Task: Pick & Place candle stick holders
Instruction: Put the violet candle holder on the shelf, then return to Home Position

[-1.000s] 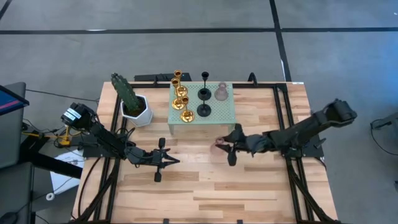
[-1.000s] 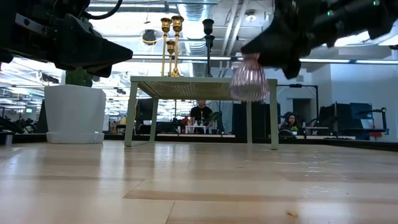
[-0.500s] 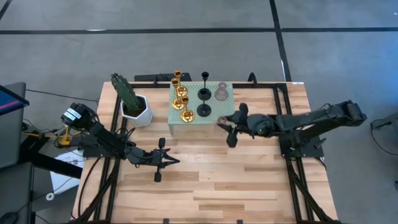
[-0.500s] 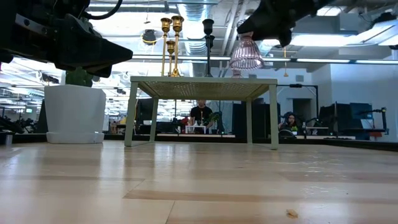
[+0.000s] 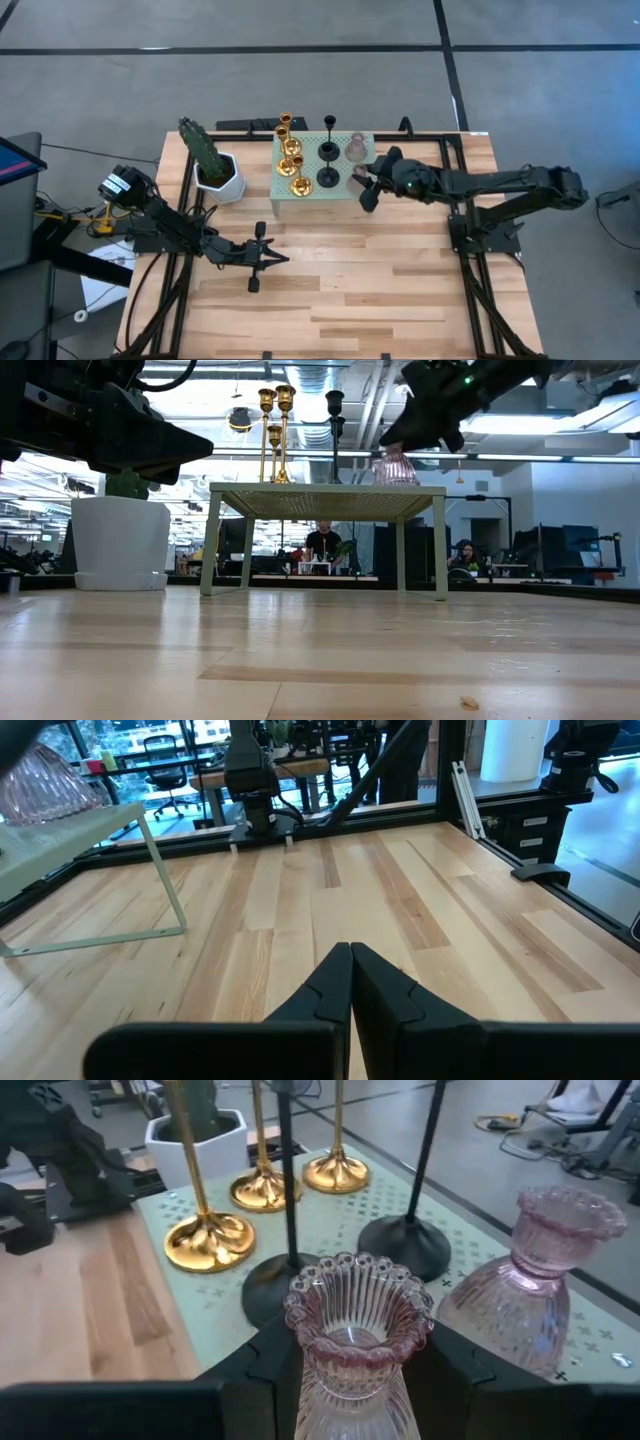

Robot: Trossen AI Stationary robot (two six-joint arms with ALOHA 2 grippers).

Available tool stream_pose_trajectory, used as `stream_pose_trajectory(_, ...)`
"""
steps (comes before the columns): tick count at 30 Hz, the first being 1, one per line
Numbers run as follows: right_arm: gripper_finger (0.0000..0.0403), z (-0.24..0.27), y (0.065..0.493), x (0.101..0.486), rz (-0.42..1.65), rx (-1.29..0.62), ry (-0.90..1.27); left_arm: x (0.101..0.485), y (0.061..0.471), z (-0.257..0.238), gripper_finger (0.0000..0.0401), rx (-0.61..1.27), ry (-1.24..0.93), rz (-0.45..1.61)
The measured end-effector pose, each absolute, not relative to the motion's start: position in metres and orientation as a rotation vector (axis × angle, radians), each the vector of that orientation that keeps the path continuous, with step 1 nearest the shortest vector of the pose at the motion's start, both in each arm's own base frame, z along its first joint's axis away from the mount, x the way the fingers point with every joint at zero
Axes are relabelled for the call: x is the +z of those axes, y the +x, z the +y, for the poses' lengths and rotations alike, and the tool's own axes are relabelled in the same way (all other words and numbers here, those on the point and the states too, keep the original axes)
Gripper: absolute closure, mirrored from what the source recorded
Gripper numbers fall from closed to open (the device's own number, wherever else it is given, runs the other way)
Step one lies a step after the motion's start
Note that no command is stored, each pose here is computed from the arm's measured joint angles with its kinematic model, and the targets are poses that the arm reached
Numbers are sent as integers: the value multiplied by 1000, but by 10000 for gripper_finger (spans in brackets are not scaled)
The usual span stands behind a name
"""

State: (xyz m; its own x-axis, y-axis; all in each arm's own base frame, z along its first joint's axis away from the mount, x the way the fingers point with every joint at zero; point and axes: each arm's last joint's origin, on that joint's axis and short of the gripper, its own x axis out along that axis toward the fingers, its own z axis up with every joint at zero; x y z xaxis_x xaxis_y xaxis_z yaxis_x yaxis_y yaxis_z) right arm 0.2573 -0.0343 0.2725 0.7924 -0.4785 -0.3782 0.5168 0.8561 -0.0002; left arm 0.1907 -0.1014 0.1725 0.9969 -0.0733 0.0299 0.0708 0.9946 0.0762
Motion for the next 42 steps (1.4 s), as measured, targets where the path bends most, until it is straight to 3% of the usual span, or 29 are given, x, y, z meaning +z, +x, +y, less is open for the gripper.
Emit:
stream_pose_trajectory(25,266,-57,254,272,380,-539,172,173,191,-101,393,-73,75,-33)
stream_pose_trajectory(42,178,-56,254,272,388,-513,142,173,191,-101,393,-72,75,-33)
